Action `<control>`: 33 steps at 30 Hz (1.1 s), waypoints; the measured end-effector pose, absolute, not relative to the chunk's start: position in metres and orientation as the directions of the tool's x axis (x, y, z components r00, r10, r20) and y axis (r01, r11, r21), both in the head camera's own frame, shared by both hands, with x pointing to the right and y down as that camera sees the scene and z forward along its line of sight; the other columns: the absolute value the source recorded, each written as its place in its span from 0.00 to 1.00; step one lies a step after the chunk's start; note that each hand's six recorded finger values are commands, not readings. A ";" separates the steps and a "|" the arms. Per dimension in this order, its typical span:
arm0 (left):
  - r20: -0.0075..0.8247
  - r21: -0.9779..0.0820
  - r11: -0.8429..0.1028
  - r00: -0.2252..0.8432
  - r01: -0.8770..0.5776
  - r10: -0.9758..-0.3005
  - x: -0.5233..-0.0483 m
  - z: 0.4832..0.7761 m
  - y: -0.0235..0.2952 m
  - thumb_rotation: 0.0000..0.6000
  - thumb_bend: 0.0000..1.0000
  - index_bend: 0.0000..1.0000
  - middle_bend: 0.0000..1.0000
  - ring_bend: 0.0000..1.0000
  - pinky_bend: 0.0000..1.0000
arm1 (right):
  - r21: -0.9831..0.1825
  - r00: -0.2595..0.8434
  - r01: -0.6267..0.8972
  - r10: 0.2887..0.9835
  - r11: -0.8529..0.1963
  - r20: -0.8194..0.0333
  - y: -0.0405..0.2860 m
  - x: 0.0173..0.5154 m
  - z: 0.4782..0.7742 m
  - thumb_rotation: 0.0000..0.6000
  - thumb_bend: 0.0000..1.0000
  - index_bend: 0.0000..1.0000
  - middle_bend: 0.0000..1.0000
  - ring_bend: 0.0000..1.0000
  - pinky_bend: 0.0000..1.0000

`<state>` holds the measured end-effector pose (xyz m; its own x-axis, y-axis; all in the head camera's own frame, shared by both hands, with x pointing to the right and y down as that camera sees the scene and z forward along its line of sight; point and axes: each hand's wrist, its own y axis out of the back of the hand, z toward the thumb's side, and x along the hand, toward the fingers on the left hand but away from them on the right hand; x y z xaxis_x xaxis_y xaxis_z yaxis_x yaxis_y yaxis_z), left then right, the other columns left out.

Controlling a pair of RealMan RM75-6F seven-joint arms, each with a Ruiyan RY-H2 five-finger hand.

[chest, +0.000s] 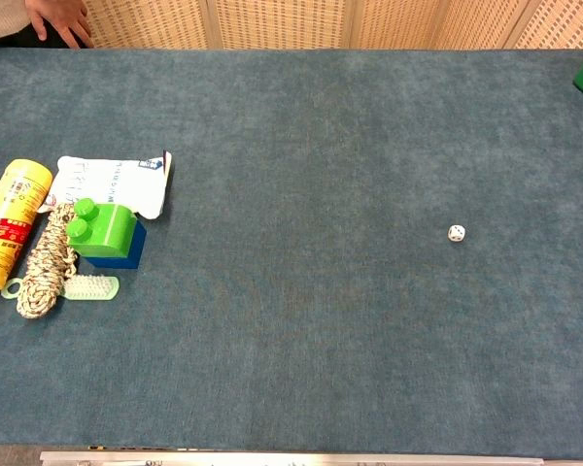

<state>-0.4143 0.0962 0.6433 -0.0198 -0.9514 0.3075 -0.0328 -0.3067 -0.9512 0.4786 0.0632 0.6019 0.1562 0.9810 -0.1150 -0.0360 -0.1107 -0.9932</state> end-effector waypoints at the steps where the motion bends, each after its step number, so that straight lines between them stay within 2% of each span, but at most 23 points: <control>1: 0.310 -0.950 -0.309 -0.021 -0.033 -0.951 -0.414 0.644 0.096 1.00 0.06 0.32 0.14 0.10 0.31 | -0.993 0.154 -0.034 0.981 -0.116 -0.120 0.063 0.479 0.602 1.00 0.16 0.26 0.18 0.26 0.76; 7: 0.308 -0.951 -0.307 -0.028 -0.036 -0.951 -0.415 0.643 0.096 1.00 0.06 0.33 0.15 0.11 0.32 | -0.990 0.151 -0.039 0.979 -0.134 -0.138 0.061 0.479 0.605 1.00 0.11 0.27 0.24 0.27 0.60; 11: 0.317 -0.948 -0.315 -0.033 -0.035 -0.948 -0.417 0.645 0.096 1.00 0.06 0.33 0.15 0.11 0.32 | -0.989 0.163 -0.033 0.975 -0.145 -0.149 0.061 0.478 0.606 1.00 0.12 0.29 0.29 0.27 0.58; 13: 0.319 -0.948 -0.317 -0.032 -0.038 -0.947 -0.417 0.645 0.096 1.00 0.06 0.33 0.16 0.11 0.32 | -0.988 0.171 -0.037 0.973 -0.152 -0.156 0.061 0.477 0.607 1.00 0.16 0.30 0.32 0.29 0.59; 15: 0.321 -0.947 -0.320 -0.030 -0.037 -0.947 -0.417 0.644 0.097 1.00 0.06 0.33 0.16 0.11 0.32 | -0.986 0.173 -0.047 0.971 -0.158 -0.163 0.062 0.476 0.609 1.00 0.24 0.31 0.38 0.36 0.62; 17: 0.322 -0.946 -0.321 -0.026 -0.039 -0.946 -0.416 0.642 0.099 1.00 0.06 0.33 0.16 0.11 0.32 | -0.984 0.176 -0.060 0.968 -0.170 -0.178 0.062 0.474 0.611 1.00 0.34 0.32 0.44 0.46 0.70; 21: 0.323 -0.946 -0.323 -0.007 -0.043 -0.946 -0.413 0.638 0.101 1.00 0.06 0.33 0.16 0.11 0.33 | -0.975 0.174 -0.081 0.960 -0.209 -0.220 0.063 0.472 0.618 1.00 0.56 0.37 0.61 0.67 0.84; 25: 0.313 -0.949 -0.313 0.003 -0.036 -0.950 -0.411 0.635 0.103 1.00 0.06 0.33 0.17 0.11 0.33 | -0.958 0.164 -0.123 0.947 -0.259 -0.277 0.061 0.471 0.625 1.00 0.68 0.39 0.70 0.77 0.93; 28: 0.312 -0.949 -0.312 0.005 -0.043 -0.950 -0.411 0.634 0.104 1.00 0.06 0.34 0.17 0.11 0.33 | -0.939 0.156 -0.163 0.931 -0.304 -0.329 0.059 0.469 0.631 1.00 0.83 0.39 0.78 0.84 0.99; 30: 0.310 -0.949 -0.310 0.005 -0.048 -0.951 -0.411 0.632 0.105 1.00 0.06 0.34 0.17 0.11 0.33 | -0.923 0.152 -0.185 0.918 -0.338 -0.367 0.058 0.468 0.637 1.00 0.93 0.39 0.83 0.89 1.00; 33: 0.309 -0.950 -0.309 0.007 -0.055 -0.951 -0.411 0.631 0.106 1.00 0.06 0.34 0.17 0.11 0.33 | -0.889 0.143 -0.227 0.890 -0.397 -0.434 0.056 0.464 0.647 1.00 1.00 0.39 0.90 0.96 1.00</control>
